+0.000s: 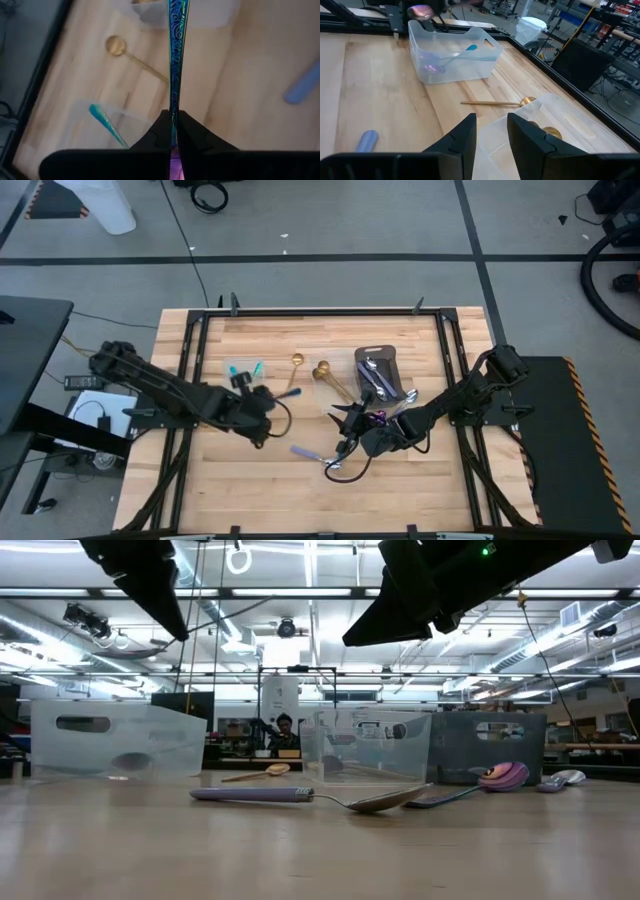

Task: Sort silverware by color (type)
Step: Put the blue spoon into the left transparent bin

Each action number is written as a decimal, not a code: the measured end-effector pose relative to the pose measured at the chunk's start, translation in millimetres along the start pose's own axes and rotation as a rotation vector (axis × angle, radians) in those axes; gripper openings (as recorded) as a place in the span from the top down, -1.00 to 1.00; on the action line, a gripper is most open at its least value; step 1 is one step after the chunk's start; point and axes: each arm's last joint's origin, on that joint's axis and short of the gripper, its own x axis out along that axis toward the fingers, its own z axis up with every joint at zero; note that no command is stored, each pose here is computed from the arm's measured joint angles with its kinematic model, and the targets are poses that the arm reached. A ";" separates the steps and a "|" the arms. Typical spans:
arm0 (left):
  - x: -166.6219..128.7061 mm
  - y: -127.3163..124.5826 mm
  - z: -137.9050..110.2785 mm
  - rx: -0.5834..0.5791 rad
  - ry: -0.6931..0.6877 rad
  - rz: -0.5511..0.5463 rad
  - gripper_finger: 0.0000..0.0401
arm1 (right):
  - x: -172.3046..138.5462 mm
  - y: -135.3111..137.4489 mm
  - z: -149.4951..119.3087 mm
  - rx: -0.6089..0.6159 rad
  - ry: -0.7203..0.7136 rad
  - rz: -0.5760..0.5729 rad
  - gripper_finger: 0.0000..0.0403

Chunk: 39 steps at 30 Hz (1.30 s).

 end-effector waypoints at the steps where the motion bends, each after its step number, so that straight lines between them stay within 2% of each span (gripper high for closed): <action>1: -1.7 3.8 -3.2 -0.023 -0.023 0.001 0.91 | 0.0 0.0 0.1 0.001 0.000 0.000 0.40; 13: -3.9 43.3 -53.1 -0.297 -0.230 -0.042 0.91 | 0.0 0.1 0.2 0.002 -0.001 0.003 0.40; 19: 2.6 54.1 -72.5 -0.377 -0.273 0.002 0.91 | 0.0 0.1 0.2 0.000 -0.001 0.003 0.40; 30: 33.1 55.8 -102.1 -0.432 -0.218 0.096 0.91 | 0.0 0.1 0.2 -0.001 -0.001 0.003 0.40; 39: 52.5 52.8 -125.1 -0.512 -0.142 0.082 0.91 | 0.1 0.1 0.2 -0.001 0.000 0.007 0.40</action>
